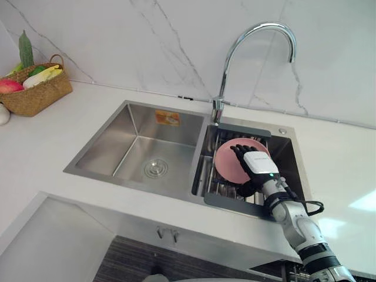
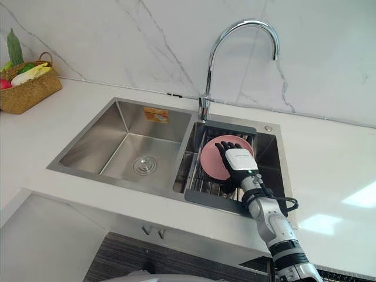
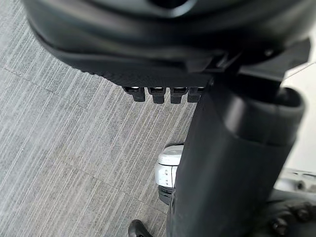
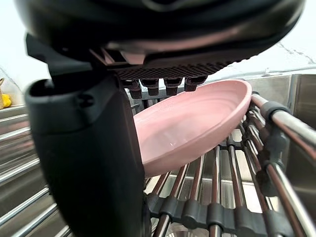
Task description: Walk over to the sink, pick up the cup, carry it to the dishwasher, place the cup inside the dishwasher, then close the dishwasher door
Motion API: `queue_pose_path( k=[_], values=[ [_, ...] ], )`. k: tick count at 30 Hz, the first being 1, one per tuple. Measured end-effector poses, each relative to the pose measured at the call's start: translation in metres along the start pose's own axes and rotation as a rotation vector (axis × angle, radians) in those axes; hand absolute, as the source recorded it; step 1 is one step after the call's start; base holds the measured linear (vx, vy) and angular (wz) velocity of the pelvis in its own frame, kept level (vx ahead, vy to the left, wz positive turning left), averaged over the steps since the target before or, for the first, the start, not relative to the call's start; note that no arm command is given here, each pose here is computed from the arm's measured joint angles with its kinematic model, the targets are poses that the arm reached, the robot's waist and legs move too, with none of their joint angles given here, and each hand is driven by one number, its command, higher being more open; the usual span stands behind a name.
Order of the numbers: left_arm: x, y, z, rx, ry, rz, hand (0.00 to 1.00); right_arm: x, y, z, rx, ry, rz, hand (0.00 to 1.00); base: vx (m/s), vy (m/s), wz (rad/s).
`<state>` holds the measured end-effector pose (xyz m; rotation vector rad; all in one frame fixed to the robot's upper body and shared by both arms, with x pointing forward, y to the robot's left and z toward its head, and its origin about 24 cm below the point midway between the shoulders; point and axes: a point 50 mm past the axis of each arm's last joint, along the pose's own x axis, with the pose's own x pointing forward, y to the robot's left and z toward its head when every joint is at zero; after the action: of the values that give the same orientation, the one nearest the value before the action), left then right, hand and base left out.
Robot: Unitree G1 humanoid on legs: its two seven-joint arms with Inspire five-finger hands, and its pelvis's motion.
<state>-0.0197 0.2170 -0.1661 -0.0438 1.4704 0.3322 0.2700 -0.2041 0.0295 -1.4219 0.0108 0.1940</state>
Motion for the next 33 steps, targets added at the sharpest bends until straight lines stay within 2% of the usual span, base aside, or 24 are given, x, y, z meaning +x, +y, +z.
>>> queue_pose_path(
  k=[8,14,18,25,33],
  values=[
    [0.0,-0.001,0.001,-0.001,-0.002,-0.007,1.0,0.0,-0.004,-0.006,0.062,0.014,0.005,1.0,0.0,0.0,0.0],
    [0.0,-0.004,0.002,-0.003,-0.002,-0.018,1.0,0.013,-0.023,-0.017,0.387,0.05,0.185,1.0,0.01,-0.004,0.0],
    [0.0,-0.003,0.001,-0.002,0.004,-0.019,1.0,0.019,-0.036,-0.018,0.397,0.028,0.234,1.0,0.01,-0.003,-0.01],
    [0.0,-0.004,0.001,-0.002,0.005,-0.02,1.0,0.023,-0.041,-0.018,0.383,0.015,0.218,1.0,0.0,0.0,0.0],
    [0.0,-0.004,0.002,-0.001,0.002,-0.021,1.0,0.024,-0.045,-0.014,0.176,-0.003,0.197,1.0,0.0,0.0,0.0]
  ],
)
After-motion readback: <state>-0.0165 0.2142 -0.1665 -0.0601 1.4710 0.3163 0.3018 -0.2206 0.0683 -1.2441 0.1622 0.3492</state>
